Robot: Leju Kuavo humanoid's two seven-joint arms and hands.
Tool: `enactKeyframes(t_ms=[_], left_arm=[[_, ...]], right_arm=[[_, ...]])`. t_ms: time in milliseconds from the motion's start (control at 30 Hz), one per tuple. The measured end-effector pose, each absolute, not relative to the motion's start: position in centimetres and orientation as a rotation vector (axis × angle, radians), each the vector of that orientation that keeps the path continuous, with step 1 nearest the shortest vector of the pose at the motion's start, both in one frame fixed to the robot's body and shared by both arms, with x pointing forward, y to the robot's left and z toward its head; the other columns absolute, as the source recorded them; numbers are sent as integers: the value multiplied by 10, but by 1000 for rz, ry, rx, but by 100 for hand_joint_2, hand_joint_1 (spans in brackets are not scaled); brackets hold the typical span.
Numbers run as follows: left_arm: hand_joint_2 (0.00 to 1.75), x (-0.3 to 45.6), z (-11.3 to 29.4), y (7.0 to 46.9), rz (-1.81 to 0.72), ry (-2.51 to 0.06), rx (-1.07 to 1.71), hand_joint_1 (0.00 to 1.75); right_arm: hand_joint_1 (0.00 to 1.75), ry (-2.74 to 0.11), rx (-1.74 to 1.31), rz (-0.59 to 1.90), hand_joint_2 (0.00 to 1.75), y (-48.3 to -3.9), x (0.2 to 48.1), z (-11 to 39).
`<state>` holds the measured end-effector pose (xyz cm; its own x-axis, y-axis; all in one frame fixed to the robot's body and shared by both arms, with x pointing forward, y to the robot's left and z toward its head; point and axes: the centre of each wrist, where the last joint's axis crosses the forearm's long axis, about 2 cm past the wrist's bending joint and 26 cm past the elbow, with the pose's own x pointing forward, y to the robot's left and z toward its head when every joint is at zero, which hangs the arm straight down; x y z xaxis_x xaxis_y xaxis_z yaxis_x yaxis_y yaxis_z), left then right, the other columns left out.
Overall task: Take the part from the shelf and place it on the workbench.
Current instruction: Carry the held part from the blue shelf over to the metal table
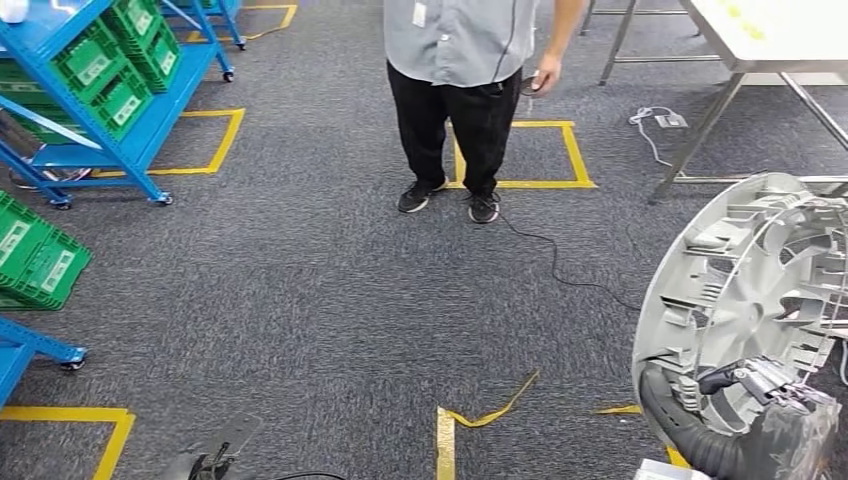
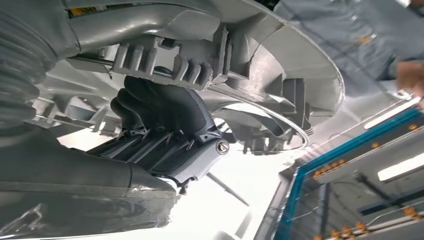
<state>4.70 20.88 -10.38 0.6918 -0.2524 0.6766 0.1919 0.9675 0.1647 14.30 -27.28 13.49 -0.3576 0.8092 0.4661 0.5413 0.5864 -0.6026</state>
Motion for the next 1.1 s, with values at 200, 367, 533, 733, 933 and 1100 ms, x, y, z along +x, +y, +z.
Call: enactKeyframes(t_ms=[200, 367, 533, 733, 933, 1100], left_arm=[[175, 46, -104, 209, -246, -766, 82, 0], [175, 47, -104, 208, -245, -770, 79, 0], [175, 46, -104, 208, -245, -768, 77, 0], [175, 47, -104, 208, -244, -769, 74, 0], [175, 49, -103, 207, -244, -780, 71, 0], [175, 47, -104, 208, -242, -779, 72, 0]], right_arm=[[175, -2054, -1071, 449, 175, -273, 143, 135], [175, -2052, -1071, 451, 175, -274, 142, 134], [175, -2062, -1075, 449, 175, -274, 144, 135], [175, -2063, -1082, 449, 175, -275, 145, 136], [175, -2068, -1089, 449, 175, -277, 147, 137], [175, -2074, -1096, 448, 175, -277, 149, 138]])
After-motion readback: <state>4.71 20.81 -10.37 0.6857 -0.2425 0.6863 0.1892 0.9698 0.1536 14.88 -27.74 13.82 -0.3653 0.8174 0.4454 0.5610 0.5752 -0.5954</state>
